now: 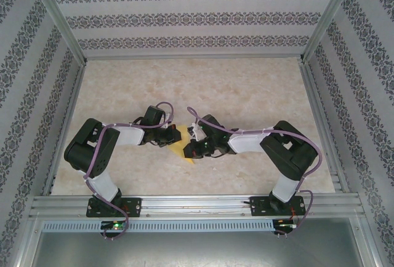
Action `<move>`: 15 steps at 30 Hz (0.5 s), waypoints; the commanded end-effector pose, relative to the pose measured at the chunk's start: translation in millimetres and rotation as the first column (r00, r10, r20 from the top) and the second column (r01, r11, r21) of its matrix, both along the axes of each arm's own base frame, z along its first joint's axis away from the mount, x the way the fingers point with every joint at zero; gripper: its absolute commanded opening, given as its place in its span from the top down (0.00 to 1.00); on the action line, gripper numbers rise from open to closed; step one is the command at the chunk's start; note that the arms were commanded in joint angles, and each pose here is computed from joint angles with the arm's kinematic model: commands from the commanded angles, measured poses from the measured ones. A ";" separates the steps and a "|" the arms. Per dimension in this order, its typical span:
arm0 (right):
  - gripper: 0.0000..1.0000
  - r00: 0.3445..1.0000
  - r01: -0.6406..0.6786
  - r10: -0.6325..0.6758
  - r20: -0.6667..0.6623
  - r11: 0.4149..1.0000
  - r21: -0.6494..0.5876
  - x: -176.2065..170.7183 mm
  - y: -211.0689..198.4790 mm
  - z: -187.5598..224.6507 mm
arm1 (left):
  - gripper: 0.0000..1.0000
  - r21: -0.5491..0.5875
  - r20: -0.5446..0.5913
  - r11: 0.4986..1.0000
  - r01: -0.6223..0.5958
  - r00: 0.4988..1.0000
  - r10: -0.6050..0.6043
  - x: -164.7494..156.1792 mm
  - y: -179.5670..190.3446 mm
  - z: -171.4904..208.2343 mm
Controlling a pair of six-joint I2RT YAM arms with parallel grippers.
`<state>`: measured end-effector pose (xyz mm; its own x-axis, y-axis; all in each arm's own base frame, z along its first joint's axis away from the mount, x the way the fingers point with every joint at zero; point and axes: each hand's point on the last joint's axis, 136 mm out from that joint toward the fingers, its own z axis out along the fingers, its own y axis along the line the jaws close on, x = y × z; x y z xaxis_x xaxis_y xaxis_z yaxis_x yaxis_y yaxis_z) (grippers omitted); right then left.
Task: Fold a paper plane with a square sheet of paper (fold left side to right side)
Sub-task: Fourth fold the wing at the center of the table.
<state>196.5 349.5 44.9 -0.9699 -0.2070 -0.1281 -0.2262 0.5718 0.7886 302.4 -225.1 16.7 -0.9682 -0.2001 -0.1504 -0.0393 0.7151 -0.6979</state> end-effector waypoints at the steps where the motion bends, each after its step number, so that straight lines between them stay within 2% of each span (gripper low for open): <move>1: 1.00 1.000 0.008 -0.008 -0.018 1.000 -0.016 -3.8 -3.0 -11.9 | 1.00 0.141 -0.088 0.990 -0.012 0.996 0.024 -20.6 20.9 -36.0; 15: 1.00 0.999 0.012 -0.015 -0.038 0.996 -0.083 -13.1 -16.3 -29.6 | 1.00 0.146 -0.090 0.989 -0.010 0.996 0.023 -20.8 21.2 -35.9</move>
<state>188.8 338.4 25.9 -0.9748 -0.2019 -0.0950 -0.2010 0.6094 0.7670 302.4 -225.1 16.7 -0.9682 -0.1995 -0.1507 -0.0388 0.7153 -0.6977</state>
